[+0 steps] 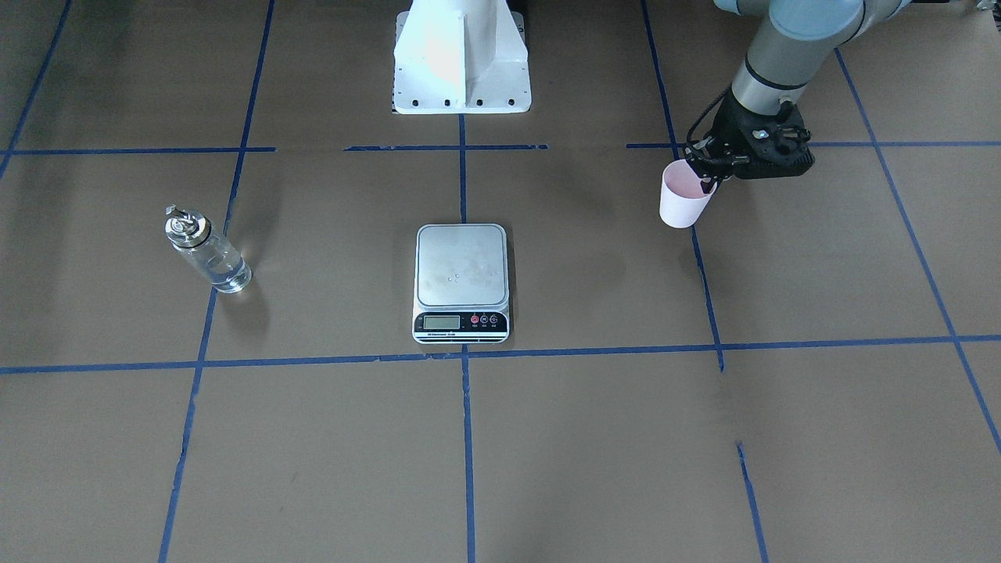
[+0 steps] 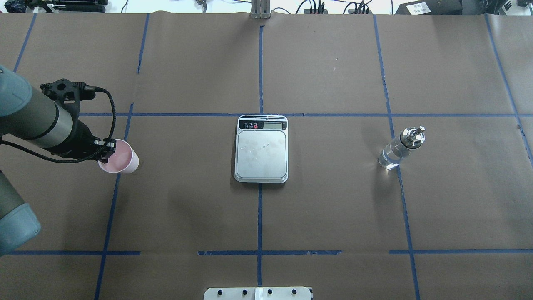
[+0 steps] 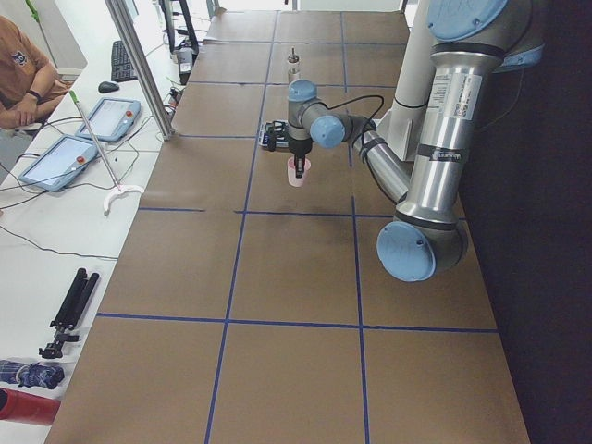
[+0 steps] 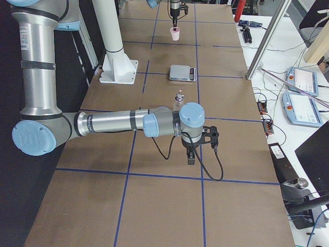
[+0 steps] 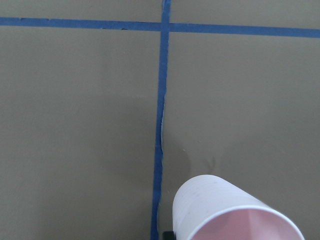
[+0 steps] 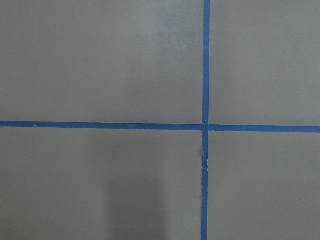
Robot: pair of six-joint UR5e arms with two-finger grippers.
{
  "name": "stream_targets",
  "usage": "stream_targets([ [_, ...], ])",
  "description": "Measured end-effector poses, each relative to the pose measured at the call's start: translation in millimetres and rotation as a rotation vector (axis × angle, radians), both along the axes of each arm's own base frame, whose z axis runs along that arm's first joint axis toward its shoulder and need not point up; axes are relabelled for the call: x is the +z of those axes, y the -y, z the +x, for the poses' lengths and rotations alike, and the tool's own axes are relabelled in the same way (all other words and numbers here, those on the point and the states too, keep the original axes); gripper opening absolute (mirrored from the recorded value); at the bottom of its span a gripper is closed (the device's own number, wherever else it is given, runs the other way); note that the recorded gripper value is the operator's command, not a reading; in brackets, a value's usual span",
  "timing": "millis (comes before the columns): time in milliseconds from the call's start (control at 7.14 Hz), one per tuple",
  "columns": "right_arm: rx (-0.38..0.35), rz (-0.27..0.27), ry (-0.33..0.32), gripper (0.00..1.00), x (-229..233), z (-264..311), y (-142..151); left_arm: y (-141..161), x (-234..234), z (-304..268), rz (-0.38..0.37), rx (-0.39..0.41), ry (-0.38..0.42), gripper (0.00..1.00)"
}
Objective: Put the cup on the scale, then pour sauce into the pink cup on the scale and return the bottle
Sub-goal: 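Carry the pink cup with the left gripper onto the scale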
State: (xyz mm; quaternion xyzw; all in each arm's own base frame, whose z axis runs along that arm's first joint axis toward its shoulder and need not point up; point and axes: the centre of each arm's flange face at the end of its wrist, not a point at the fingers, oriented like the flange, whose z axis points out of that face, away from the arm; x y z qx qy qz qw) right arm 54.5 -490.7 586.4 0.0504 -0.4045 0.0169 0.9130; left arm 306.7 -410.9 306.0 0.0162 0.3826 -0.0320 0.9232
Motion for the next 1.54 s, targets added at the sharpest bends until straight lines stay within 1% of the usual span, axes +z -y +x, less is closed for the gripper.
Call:
stream_targets([
  [140,0.003,-0.002,0.004,1.00,0.8,1.6,-1.1,5.8,-34.0,2.1,-0.015,-0.015,-0.024,0.00],
  [420,0.008,-0.007,0.019,1.00,1.3,4.2,-2.4,22.0,-101.4,19.4,-0.101,-0.077,-0.114,0.00],
  [700,0.009,-0.006,0.020,1.00,2.4,4.6,-2.5,48.6,-157.5,54.6,-0.233,-0.171,-0.171,0.00],
  [840,0.009,-0.008,0.020,1.00,3.8,4.7,-3.2,62.1,-180.4,80.2,-0.293,-0.206,-0.175,0.00],
  [980,0.009,-0.012,0.020,1.00,5.5,4.7,-4.5,69.8,-195.1,107.5,-0.331,-0.217,-0.164,0.00],
  [1120,0.009,-0.013,0.021,1.00,6.4,4.7,-5.2,68.9,-200.6,132.6,-0.350,-0.218,-0.145,0.00],
  [1400,0.009,-0.014,0.021,1.00,7.0,4.7,-5.5,52.5,-199.2,181.2,-0.360,-0.212,-0.127,0.00],
  [1540,0.009,-0.015,0.021,1.00,7.4,4.7,-5.7,54.0,-197.4,201.3,-0.363,-0.210,-0.129,0.00],
])
